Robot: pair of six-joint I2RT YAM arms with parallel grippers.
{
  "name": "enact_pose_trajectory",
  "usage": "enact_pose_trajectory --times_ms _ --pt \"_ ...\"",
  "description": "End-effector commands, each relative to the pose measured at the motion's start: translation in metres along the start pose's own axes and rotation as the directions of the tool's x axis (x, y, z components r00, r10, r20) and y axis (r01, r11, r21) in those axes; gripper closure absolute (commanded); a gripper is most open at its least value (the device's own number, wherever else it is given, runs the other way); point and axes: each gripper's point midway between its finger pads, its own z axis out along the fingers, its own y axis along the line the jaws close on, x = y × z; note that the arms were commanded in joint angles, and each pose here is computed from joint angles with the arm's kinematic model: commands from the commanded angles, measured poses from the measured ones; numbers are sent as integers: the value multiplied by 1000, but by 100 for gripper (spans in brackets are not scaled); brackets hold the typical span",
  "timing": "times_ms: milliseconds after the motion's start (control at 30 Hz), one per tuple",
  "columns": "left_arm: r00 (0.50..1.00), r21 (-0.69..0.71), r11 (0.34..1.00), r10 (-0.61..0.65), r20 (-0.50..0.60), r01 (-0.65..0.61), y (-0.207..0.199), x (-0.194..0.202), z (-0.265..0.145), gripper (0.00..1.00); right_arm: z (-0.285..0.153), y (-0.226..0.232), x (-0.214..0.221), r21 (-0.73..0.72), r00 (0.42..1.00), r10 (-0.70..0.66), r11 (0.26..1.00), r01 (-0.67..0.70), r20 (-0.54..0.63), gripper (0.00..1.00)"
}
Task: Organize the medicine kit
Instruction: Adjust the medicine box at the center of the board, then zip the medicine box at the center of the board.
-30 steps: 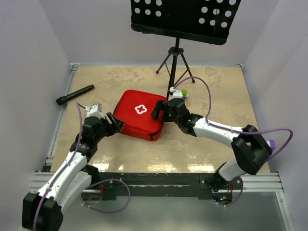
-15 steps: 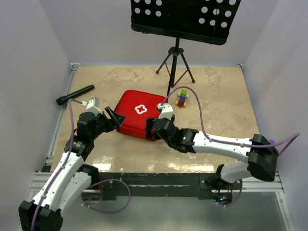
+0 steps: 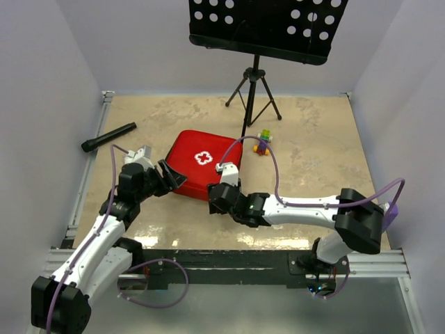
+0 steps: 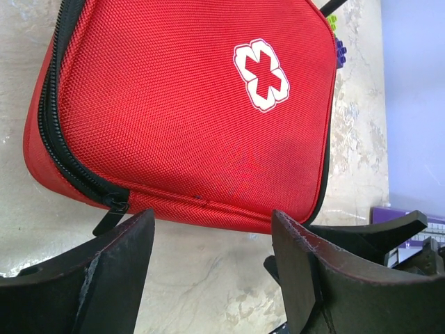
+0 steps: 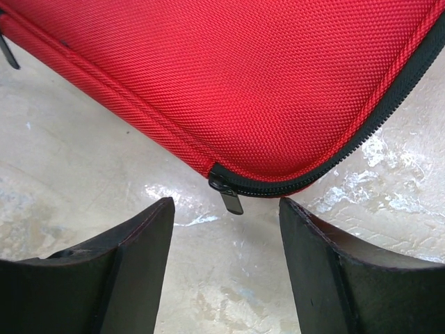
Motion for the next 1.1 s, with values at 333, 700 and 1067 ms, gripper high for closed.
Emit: enact_pose_trajectory --times_ms 333,700,1067 --pt "1000 39 999 11 7 -11 -6 -1 3 29 8 10 -9 16 996 84 996 -84 31 49" --pt "1000 41 999 11 5 -11 -6 0 2 29 12 9 -8 37 996 81 996 -83 37 64" --pt "1000 44 999 19 7 -19 -8 0 -3 29 15 -2 -7 84 998 54 995 -57 38 88"
